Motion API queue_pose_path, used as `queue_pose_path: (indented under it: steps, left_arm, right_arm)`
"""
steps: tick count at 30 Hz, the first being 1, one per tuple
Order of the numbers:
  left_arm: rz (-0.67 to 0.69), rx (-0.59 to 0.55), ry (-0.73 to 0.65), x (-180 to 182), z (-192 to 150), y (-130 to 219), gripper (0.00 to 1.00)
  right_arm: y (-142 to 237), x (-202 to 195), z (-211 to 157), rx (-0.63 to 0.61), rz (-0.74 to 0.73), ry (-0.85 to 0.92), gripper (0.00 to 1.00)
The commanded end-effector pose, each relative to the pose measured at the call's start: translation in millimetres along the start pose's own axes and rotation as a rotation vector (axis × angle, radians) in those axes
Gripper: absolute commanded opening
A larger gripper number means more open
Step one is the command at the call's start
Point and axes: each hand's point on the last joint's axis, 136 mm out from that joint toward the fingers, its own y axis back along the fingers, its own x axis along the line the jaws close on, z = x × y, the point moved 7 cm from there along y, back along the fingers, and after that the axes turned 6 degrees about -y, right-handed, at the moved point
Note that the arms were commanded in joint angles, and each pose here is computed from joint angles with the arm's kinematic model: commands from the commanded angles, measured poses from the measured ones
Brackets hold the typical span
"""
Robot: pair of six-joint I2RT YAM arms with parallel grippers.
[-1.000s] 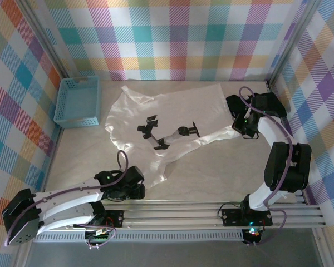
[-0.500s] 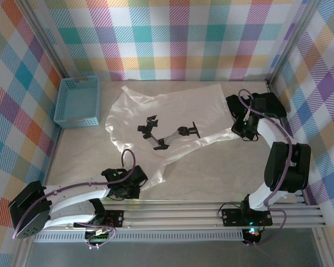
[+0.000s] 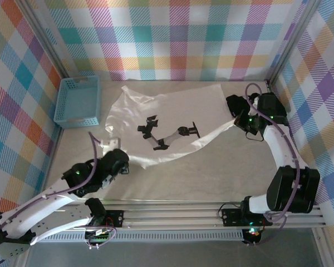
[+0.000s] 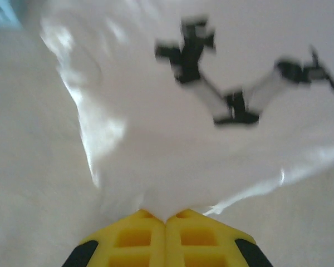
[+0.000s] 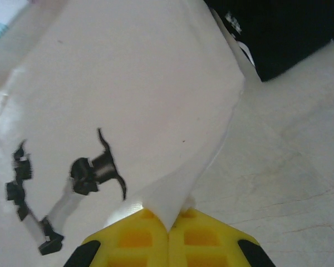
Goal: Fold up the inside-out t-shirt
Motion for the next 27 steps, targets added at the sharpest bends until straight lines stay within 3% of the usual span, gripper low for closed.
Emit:
queue_pose_path:
  steps: [1, 8, 14, 17, 22, 25, 27]
  left_arm:
    - [0.212, -0.192, -0.138, 20, 59, 31, 0.00]
    - [0.232, -0.437, -0.138, 31, 162, 115, 0.00]
    - [0.155, -0.644, -0.034, 68, 206, 206, 0.00]
    - [0.124, -0.704, -0.039, 73, 221, 229, 0.00]
    - [0.239, -0.732, -0.113, 54, 253, 225, 0.00]
    - [0.258, -0.698, -0.143, 34, 271, 203, 0.00]
    - [0.249, -0.607, -0.116, 34, 283, 169, 0.00]
  right_arm:
    - [35, 32, 21, -0.101, 0.117, 0.034, 0.01]
    - [130, 86, 44, -0.282, 0.265, 0.120, 0.00]
    - [243, 114, 26, -0.506, 0.324, 0.234, 0.01]
    - [289, 123, 10, -0.593, 0.369, 0.274, 0.01]
    - [321, 134, 1, -0.643, 0.436, 0.300, 0.00]
    - [303, 137, 16, -0.608, 0.434, 0.291, 0.00]
    - [283, 139, 30, -0.582, 0.433, 0.283, 0.00]
